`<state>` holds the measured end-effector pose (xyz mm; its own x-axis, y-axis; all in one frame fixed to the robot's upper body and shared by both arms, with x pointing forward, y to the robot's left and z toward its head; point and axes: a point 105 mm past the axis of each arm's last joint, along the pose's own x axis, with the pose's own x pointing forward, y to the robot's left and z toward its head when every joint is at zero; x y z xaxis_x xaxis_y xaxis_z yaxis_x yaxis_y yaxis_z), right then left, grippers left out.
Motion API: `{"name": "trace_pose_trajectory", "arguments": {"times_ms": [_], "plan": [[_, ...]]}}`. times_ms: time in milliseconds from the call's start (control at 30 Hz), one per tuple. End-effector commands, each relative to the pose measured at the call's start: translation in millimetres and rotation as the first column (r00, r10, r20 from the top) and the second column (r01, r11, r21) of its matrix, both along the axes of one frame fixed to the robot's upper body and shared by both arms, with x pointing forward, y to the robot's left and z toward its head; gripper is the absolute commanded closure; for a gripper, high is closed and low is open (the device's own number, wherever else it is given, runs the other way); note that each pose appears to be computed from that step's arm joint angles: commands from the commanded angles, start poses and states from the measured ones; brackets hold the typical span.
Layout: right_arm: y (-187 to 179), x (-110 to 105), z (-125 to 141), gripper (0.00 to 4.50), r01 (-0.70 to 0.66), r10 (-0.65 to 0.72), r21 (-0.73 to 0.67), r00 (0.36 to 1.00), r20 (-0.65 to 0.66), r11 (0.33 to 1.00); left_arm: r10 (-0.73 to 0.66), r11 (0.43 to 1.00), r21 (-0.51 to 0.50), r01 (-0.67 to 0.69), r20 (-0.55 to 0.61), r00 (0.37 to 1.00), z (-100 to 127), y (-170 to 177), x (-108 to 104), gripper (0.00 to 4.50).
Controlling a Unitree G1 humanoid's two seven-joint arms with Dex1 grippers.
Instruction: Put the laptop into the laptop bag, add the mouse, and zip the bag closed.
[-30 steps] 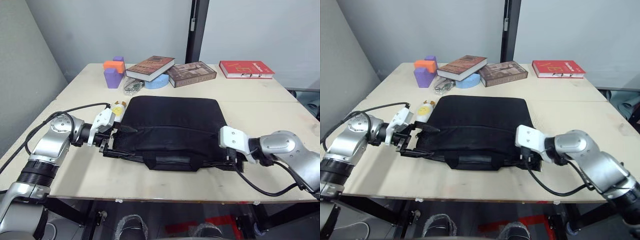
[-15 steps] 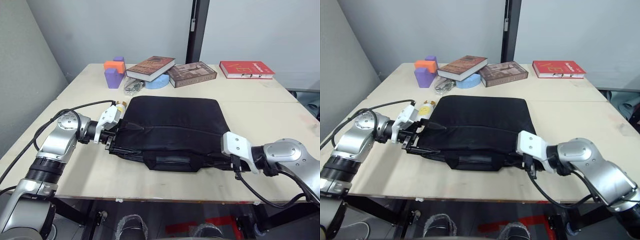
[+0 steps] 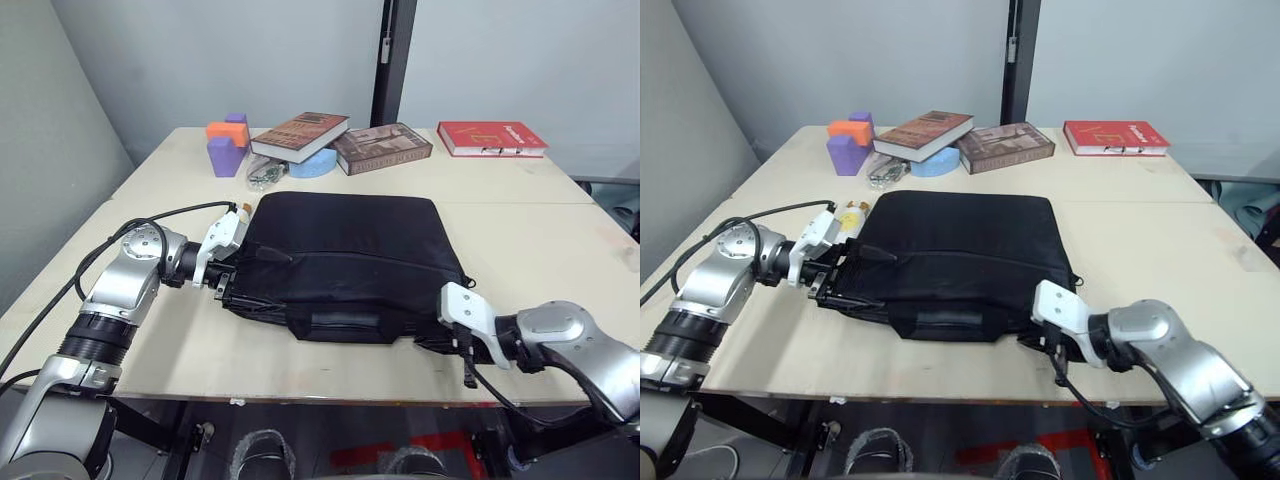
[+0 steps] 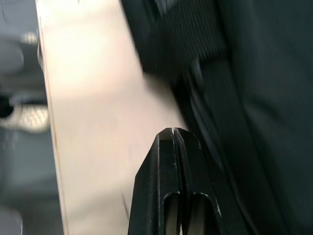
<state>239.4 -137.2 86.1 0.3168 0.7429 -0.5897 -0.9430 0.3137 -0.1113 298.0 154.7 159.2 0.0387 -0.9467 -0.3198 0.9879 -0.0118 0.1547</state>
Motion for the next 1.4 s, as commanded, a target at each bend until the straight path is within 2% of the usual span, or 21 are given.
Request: {"name": "trace_pose_trajectory", "arguments": {"times_ms": [33, 333, 500, 667, 767, 1233, 1400], "plan": [[12, -1, 10, 4.45, -0.032, 0.031, 0.034, 0.999, 0.021, 0.999, -0.026, 1.0, 0.009, 0.026, 0.038, 0.999, 9, 0, 0, 0.0], [23, 5, 8, 4.45, -0.034, 0.033, 0.082, 0.999, 0.018, 0.996, 0.004, 1.0, 0.011, -0.004, 0.037, 0.999, 8, 6, 2, 0.0], [29, -2, 14, 4.45, -0.086, 0.087, 0.128, 0.996, -0.002, 0.988, 0.023, 1.0, 0.008, -0.023, 0.048, 0.999, 9, 7, 4, 0.0], [35, 6, 38, 4.45, -0.084, 0.08, 0.24, 0.996, 0.028, 0.967, 0.033, 0.999, 0.007, -0.033, 0.046, 0.998, 7, 8, 3, 0.0], [35, 8, 47, 4.45, -0.087, 0.079, 0.261, 0.996, 0.038, 0.962, 0.039, 0.999, 0.01, -0.039, 0.053, 0.998, 7, 9, 3, 0.0], [28, 49, 67, 4.45, -0.022, -0.011, 0.311, 0.994, 0.105, 0.95, 0.047, 0.999, 0.002, -0.047, 0.059, 0.997, 4, 7, -1, 0.0], [38, 68, 63, 4.45, -0.034, -0.001, 0.223, 0.988, 0.157, 0.974, 0.053, 0.998, 0.009, -0.054, 0.085, 0.995, 9, 8, 2, 0.0]]}}
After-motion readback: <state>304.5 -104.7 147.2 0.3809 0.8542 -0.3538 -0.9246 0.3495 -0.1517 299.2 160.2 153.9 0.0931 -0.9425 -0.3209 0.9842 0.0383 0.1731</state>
